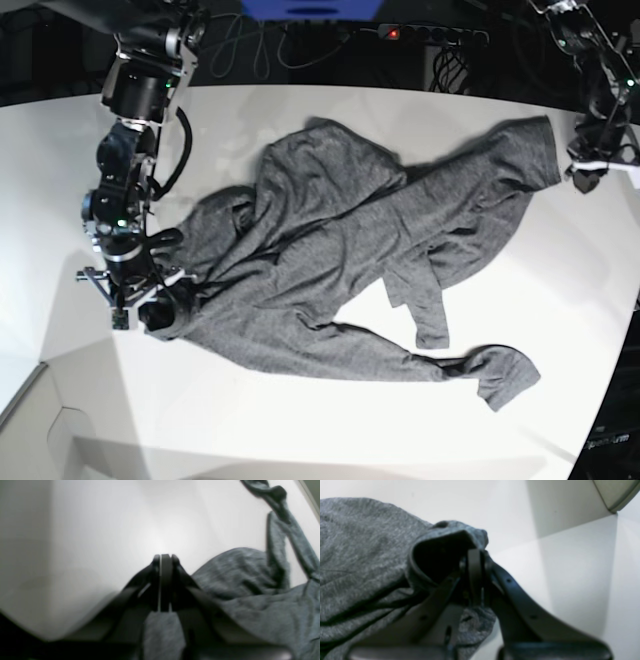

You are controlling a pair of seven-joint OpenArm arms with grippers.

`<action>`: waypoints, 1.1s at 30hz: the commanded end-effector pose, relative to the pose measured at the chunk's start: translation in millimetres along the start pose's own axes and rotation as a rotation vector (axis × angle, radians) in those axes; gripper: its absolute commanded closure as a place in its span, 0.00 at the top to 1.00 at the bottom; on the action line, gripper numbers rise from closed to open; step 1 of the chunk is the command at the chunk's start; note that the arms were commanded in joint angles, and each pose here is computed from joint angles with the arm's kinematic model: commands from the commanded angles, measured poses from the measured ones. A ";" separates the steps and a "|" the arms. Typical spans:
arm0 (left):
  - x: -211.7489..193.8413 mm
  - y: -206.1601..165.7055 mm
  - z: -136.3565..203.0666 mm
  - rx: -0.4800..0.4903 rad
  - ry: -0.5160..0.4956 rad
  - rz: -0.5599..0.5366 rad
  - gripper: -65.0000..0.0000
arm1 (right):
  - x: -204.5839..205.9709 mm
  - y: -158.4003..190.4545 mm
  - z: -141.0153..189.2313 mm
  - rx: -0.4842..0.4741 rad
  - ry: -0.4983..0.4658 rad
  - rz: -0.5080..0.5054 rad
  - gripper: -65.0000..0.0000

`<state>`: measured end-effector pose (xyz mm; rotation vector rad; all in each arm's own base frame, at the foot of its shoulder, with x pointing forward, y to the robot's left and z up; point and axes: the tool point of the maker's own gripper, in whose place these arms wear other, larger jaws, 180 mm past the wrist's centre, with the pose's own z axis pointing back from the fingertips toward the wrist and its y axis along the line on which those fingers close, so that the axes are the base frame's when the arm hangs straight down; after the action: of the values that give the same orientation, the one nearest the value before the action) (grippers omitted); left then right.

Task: Layout the t-shirt on the table in an organized manner, then fold the t-shirt properly
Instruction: 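Stretch the shirt between both grippers and lay it on the table, then lift the shirt with both grippers and swing it across the table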

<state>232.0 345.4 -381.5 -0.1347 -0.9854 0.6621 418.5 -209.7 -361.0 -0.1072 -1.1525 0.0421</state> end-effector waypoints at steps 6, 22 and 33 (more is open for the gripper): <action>1.2 3.5 -2.0 -0.005 -0.007 0.008 0.41 | 26.9 -6.1 -1.6 -0.012 -0.076 0.009 0.00; -47.3 -7.6 -32.7 -0.044 0.138 0.045 0.44 | 26.0 -6.1 -1.4 -0.012 -0.074 0.010 0.00; -44.0 -11.6 -30.8 -0.056 0.134 0.037 0.00 | 25.6 -7.2 -1.3 -0.015 -0.073 0.010 0.00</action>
<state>246.0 313.3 -429.3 -0.2564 -0.8788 0.6628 418.7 -210.3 -360.7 -0.1100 -1.1525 0.0457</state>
